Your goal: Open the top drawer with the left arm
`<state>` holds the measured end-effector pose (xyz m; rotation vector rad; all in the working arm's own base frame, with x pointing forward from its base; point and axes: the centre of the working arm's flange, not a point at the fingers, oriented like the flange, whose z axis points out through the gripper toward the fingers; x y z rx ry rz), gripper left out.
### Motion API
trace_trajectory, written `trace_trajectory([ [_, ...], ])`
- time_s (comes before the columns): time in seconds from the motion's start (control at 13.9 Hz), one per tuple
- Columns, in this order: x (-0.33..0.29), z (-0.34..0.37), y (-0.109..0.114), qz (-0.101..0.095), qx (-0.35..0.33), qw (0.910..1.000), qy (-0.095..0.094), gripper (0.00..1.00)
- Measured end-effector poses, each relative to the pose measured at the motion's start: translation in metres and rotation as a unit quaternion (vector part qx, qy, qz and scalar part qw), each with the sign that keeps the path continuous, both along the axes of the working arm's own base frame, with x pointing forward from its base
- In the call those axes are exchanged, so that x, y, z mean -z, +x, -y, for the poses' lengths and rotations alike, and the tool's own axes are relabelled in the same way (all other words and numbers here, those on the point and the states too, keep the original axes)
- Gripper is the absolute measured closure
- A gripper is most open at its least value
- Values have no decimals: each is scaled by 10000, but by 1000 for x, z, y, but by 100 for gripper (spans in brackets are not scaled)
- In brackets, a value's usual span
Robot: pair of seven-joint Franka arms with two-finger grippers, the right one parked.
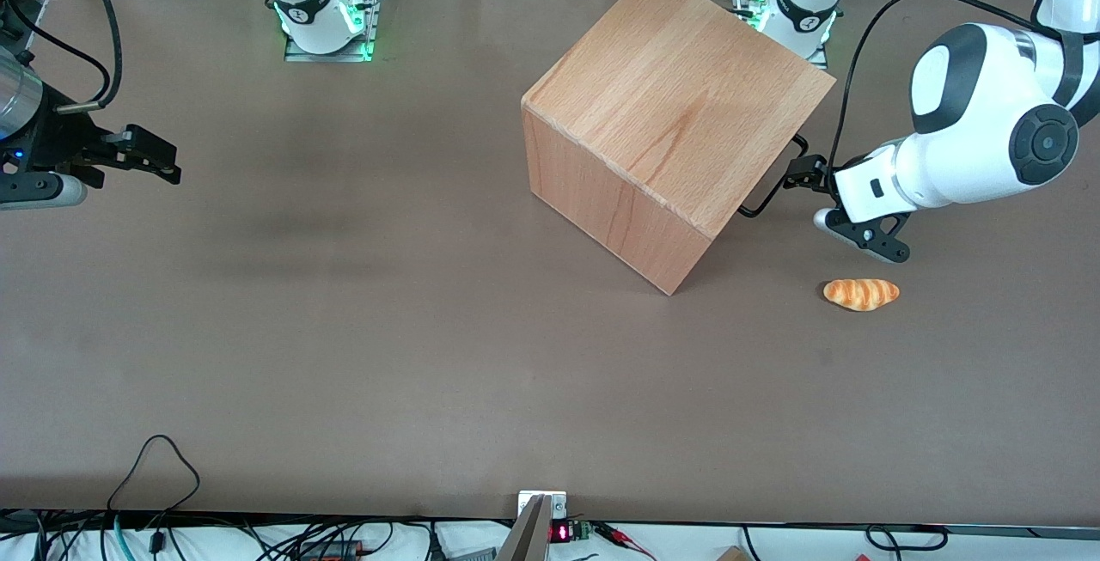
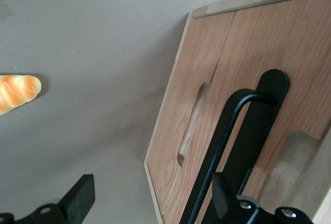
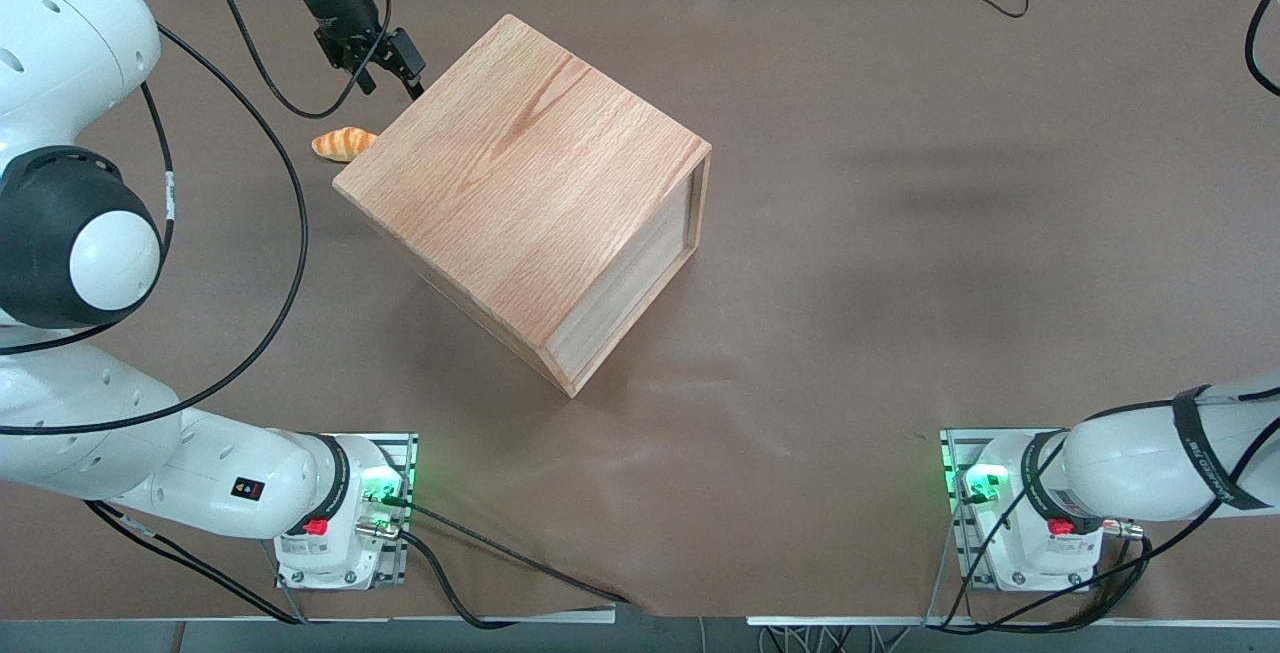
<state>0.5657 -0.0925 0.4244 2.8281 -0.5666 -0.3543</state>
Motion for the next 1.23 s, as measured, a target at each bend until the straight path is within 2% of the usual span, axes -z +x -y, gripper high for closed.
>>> trace_trajectory([
  [0.14, 7, 1, -3, -47, 103, 9998, -142, 0],
  [0.65, 19, 7, -9, -109, 307, 9991, -282, 0],
  [0.94, 27, 6, -9, 19, 541, 9979, -350, 0],
  [1.23, 38, 3, -6, 319, 780, 9956, -409, 0],
])
